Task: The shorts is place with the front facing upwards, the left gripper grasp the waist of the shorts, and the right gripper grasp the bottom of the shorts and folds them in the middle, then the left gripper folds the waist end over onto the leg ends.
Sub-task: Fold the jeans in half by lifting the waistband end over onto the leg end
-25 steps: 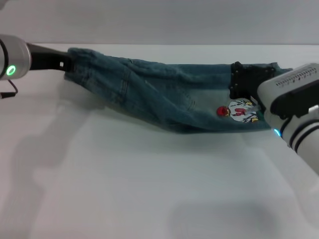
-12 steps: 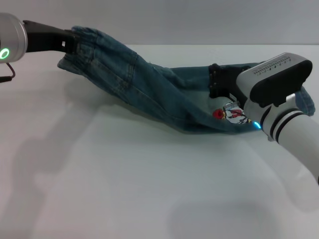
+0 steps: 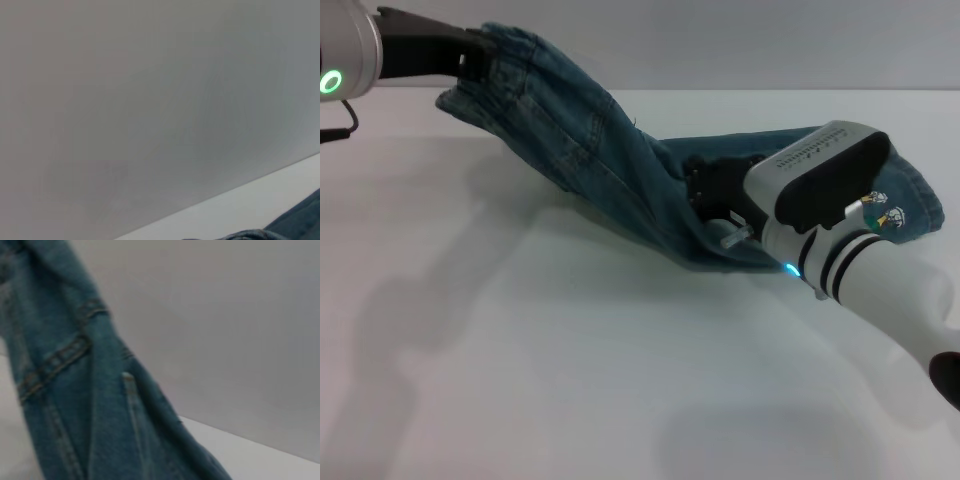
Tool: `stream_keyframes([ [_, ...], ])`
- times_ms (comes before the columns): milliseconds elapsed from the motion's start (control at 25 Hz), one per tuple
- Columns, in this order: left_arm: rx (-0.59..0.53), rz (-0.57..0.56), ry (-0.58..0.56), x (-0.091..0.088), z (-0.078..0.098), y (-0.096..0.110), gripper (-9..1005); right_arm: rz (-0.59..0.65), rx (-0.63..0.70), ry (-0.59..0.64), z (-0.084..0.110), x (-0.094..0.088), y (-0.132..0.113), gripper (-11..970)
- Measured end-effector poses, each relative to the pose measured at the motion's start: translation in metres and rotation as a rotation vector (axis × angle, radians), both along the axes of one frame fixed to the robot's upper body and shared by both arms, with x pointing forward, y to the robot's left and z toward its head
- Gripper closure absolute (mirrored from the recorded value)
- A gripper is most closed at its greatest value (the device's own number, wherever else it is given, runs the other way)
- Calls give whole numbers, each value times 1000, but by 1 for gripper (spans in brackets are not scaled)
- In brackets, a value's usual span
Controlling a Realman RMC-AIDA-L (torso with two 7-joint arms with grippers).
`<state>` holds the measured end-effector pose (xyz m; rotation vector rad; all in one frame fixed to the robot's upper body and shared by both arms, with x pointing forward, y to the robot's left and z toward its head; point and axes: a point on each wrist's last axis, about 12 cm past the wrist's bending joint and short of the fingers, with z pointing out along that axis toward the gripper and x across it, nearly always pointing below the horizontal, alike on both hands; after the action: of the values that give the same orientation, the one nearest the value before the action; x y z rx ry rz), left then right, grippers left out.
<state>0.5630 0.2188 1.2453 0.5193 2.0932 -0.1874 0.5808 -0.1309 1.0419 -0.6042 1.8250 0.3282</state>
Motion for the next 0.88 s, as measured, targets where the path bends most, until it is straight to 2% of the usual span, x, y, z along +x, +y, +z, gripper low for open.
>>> stream_keyframes([
  [40,-1,-14,-18,-2,6,-4,965,9,0,0,1,0,2,959],
  [280,-5,-37,-46,-6,18,-9,965,48,10,0,5,2,14,959],
  [640,-10,-63,-68,-8,25,-17,965,159,33,27,10,-2,43,960],
  [880,-20,-84,-77,-8,27,-22,965,201,46,35,11,-8,53,960],
])
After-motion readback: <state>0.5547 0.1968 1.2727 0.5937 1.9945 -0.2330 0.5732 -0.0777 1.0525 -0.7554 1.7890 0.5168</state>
